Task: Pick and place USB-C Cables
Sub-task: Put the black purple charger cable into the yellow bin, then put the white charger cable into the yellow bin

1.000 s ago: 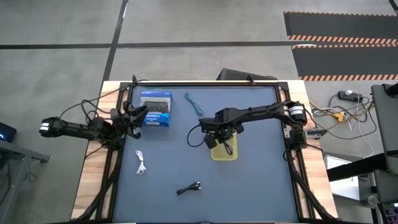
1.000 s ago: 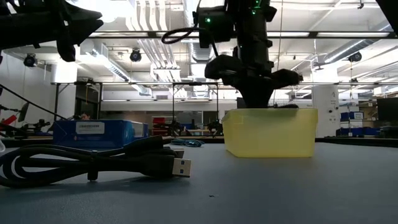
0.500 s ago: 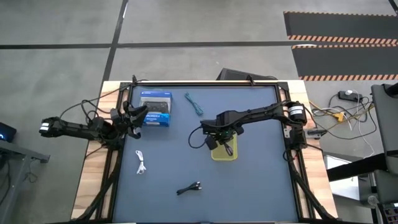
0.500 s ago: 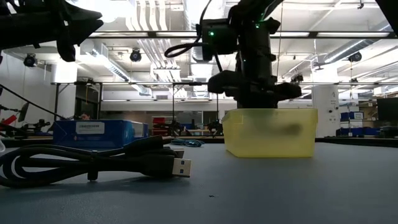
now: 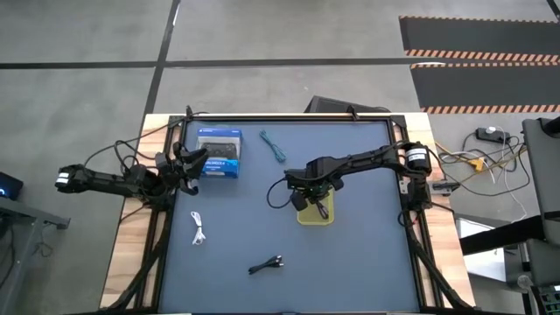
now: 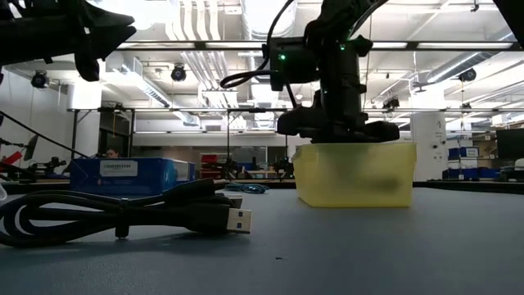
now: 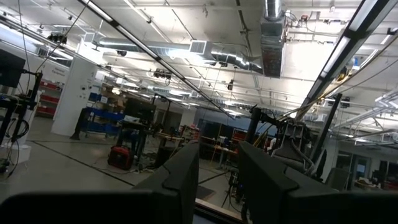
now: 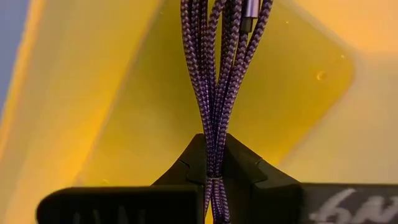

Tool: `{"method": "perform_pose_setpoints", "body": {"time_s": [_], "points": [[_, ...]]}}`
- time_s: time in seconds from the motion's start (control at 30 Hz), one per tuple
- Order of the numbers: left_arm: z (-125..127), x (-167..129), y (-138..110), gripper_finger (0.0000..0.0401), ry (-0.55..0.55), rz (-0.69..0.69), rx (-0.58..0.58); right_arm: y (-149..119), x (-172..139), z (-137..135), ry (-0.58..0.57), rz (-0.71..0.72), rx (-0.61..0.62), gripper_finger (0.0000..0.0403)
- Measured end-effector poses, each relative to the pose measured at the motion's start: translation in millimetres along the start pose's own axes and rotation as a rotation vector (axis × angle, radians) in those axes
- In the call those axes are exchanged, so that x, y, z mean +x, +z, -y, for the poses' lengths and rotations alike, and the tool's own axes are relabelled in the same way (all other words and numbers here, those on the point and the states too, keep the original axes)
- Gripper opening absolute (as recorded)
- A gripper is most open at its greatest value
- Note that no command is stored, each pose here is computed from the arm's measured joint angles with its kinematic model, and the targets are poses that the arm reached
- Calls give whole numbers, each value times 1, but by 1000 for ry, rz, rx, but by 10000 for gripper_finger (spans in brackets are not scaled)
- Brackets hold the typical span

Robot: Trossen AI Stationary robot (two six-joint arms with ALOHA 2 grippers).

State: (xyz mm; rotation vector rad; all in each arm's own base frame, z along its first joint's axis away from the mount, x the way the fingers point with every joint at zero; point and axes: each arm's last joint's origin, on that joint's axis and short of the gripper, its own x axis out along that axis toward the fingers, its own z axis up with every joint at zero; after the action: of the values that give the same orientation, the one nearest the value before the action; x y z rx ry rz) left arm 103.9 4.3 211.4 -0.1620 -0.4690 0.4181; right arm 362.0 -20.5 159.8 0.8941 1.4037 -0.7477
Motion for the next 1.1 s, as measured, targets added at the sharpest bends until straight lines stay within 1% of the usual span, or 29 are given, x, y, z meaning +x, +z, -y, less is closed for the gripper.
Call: {"method": "perform_pose_setpoints", "body": {"time_s": [0.23,0.63,0.8,0.93,1.1], "points": [[0,0,0,95,0,0,1,2,0,-2,19,13,-1,18],[0,0,0,95,0,0,1,2,0,-2,19,14,-1,88],[0,0,0,95,0,0,1,1,-2,-1,16,12,-1,110],[0,0,0,95,0,0,1,2,-14,-3,45,30,-7,119],[0,0,0,95,0,1,0,-3,-32,-4,79,75,-45,114]]}}
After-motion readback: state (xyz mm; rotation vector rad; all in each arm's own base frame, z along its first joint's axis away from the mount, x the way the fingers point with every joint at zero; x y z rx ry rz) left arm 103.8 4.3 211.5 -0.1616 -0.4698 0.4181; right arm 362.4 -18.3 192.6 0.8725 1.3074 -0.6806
